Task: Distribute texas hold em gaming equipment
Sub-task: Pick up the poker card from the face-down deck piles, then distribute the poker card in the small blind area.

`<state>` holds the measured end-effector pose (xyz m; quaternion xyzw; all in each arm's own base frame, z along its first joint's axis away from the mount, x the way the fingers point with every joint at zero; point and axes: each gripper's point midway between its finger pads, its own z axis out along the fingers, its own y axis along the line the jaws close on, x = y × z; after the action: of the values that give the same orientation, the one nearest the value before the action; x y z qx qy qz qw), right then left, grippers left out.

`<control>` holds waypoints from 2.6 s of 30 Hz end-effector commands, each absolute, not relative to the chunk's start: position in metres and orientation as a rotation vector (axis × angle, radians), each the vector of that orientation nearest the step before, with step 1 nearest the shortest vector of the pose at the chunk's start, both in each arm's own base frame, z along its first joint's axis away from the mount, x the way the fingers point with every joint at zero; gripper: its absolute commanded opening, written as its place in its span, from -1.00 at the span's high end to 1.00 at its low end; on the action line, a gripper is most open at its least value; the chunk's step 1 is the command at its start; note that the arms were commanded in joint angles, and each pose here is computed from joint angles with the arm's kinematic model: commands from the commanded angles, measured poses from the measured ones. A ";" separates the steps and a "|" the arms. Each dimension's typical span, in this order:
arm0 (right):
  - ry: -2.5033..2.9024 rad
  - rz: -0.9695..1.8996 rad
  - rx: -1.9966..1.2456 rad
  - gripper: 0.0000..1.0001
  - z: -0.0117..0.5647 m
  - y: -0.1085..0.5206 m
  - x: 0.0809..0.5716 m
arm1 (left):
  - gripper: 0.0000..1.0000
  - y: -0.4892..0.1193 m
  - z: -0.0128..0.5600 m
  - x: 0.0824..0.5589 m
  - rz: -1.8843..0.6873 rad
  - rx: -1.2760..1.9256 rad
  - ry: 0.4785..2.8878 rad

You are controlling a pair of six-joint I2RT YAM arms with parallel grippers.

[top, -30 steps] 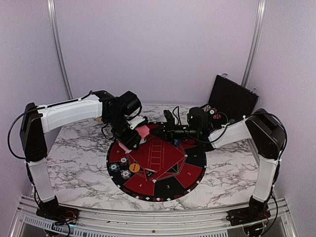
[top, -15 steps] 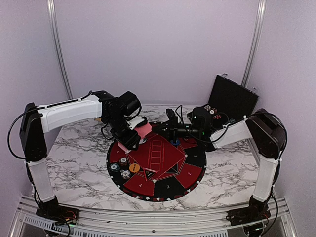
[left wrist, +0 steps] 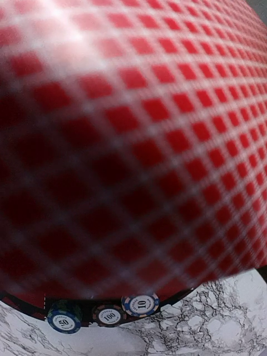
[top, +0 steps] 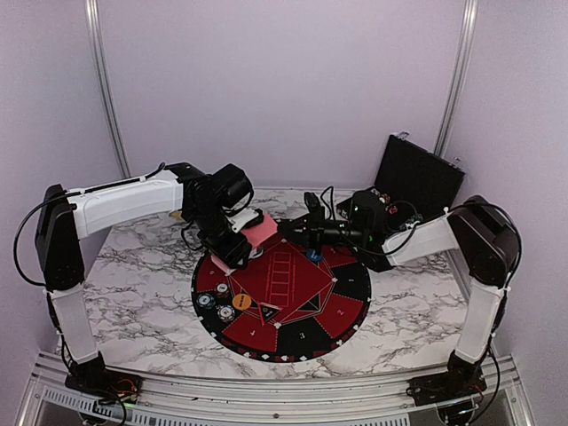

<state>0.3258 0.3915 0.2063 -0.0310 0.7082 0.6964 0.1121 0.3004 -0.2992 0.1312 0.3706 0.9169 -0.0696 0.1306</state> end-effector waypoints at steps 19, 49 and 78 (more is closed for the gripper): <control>2.034 2.019 -0.081 1.00 0.219 0.367 0.325 | 0.36 -0.291 0.149 0.302 -0.197 1.046 2.624; 2.069 1.846 0.110 1.00 0.185 0.266 0.330 | 0.36 -0.290 0.149 0.306 -0.194 1.035 2.625; 2.160 1.527 0.288 1.00 0.104 0.164 0.378 | 0.36 -0.292 0.152 0.310 -0.190 1.037 2.613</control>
<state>0.3594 0.1700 0.1029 0.1174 0.7876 0.5677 0.2089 0.3039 -0.2922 0.1282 0.3641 0.9203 -0.0610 0.1293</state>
